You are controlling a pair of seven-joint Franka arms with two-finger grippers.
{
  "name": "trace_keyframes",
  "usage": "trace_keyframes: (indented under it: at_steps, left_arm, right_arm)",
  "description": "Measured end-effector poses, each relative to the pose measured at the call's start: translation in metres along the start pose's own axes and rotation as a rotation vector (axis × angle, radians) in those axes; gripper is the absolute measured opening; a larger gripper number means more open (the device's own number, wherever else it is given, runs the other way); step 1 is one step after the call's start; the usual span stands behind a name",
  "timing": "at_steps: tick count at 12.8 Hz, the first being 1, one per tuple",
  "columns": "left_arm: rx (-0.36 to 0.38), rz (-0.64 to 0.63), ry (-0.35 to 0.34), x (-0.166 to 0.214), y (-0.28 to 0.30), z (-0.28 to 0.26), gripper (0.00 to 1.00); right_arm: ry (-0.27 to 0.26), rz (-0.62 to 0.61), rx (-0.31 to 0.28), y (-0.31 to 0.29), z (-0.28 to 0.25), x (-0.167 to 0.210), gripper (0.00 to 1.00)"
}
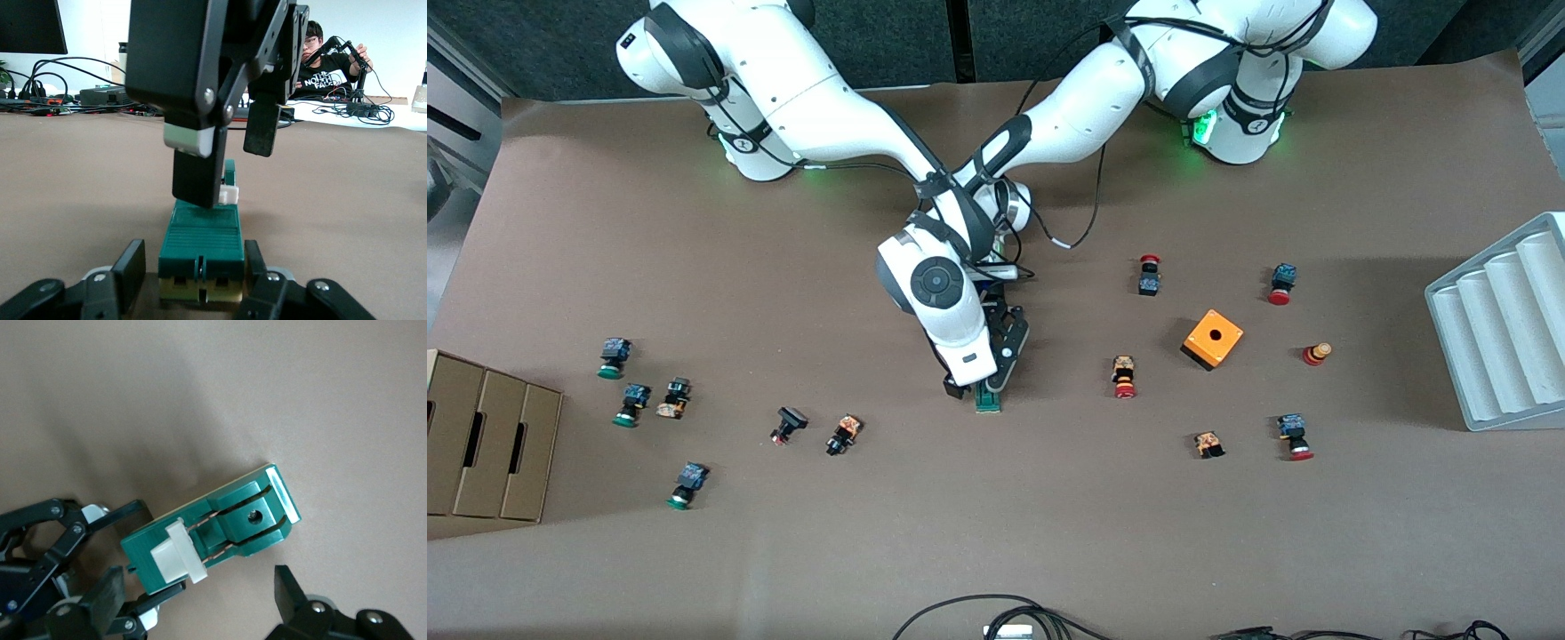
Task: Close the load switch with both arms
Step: 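Close the right gripper on the white slider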
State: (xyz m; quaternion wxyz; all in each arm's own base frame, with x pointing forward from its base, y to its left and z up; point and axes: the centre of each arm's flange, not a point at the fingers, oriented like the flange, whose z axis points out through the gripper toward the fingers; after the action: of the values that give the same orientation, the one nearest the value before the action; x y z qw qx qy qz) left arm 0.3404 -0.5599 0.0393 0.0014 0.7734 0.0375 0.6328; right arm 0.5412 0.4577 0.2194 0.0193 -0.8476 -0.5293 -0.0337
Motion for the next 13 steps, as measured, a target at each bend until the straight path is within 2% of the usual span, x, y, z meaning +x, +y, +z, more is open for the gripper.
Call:
trace_keyframes:
  at_steps: [4,10,13]
  left_arm:
    - [0.001,0.003,0.004,0.0,-0.001,0.002,0.64]
    - [0.0,0.005,0.006,0.0,-0.002,0.002,0.65]
    - [0.0,0.005,0.006,0.0,-0.002,0.002,0.65]
  right_arm:
    - [0.006,-0.004,-0.007,0.0,0.003,0.0,1.0]
    - [0.018,-0.005,-0.018,0.001,0.015,0.0,1.0]
    - [0.021,-0.006,-0.021,0.001,0.015,0.0,0.95]
